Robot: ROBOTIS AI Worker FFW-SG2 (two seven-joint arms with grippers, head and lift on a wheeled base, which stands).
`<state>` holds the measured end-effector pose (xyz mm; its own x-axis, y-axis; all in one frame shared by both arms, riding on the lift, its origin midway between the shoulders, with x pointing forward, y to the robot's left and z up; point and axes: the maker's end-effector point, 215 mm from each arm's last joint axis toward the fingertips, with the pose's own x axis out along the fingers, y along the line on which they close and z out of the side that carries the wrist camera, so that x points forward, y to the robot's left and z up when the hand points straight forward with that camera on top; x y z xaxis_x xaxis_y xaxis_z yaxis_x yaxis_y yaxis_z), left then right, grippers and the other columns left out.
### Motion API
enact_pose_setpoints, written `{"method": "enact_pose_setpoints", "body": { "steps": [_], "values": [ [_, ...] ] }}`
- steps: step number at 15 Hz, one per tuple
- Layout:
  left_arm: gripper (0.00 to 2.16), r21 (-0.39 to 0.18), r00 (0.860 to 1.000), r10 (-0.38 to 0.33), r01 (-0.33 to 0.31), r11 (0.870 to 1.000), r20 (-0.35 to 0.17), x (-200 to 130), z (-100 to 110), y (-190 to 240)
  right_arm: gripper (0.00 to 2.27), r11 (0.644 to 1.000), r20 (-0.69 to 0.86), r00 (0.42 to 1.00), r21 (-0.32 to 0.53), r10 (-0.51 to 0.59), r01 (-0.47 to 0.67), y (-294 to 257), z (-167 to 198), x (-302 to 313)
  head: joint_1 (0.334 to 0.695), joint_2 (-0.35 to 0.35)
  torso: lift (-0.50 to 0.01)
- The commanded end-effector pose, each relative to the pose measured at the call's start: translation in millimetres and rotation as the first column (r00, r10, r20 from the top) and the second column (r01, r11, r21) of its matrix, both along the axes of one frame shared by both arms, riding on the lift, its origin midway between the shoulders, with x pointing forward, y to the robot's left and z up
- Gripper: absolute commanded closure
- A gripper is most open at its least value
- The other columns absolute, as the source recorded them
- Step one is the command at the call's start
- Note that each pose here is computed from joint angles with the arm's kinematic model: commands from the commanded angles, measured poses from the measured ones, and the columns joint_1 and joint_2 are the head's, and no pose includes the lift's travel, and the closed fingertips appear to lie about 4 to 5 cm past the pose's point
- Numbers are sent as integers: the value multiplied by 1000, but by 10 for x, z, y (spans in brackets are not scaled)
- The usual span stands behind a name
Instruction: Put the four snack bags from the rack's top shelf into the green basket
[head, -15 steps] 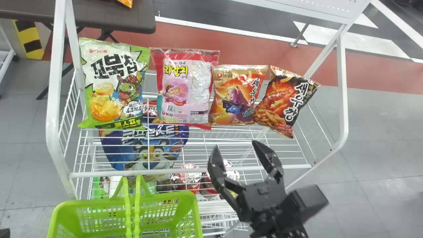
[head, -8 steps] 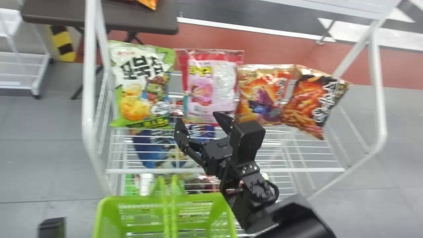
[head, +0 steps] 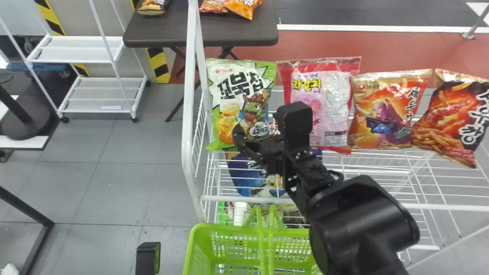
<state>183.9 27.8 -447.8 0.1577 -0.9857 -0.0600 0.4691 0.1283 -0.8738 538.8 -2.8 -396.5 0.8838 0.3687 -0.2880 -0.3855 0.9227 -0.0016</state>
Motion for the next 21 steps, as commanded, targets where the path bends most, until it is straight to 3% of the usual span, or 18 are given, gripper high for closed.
{"method": "enact_pose_setpoints", "body": {
  "steps": [1, 3, 4, 7, 8, 16, 21],
  "values": [
    [2118, -2, 1000, -1, 1, 1000, -1, 3, 3, 29, 181, 1000, -13, 1000, -28, 14, -14, 56, -15, 151, 695, 39, 0],
    [2118, -3, 1000, 5, -5, 1000, 3, 21, 12, 57, 248, 999, -21, 1000, -48, 17, -18, 33, -17, 305, 695, 49, 0],
    [2118, -3, 1000, 4, -4, 1000, 3, 21, 11, 67, 431, 998, -32, 999, -49, 29, -30, 44, -32, 333, 695, 50, 0],
    [2118, -3, 1000, 11, -11, 1000, 3, 32, 3, 92, 1889, 997, -98, 993, -18, 71, -73, 97, -166, 247, 695, 62, 0],
    [2118, -3, 1000, 11, -11, 1000, 3, 32, 3, 92, 1990, 997, -96, 992, -7, 79, -80, 118, -144, 204, 695, 64, 0],
    [2118, -11, 1000, 18, -18, 1000, 6, 37, 25, 63, 2017, 997, -4, 998, 42, 61, -61, 99, 408, -216, 695, 71, 0],
    [2118, -16, 1000, 26, -26, 1000, 10, 56, 47, 57, 2017, 997, 57, 997, -55, -54, 57, -779, 661, -857, 695, 25, 0]
  ]
}}
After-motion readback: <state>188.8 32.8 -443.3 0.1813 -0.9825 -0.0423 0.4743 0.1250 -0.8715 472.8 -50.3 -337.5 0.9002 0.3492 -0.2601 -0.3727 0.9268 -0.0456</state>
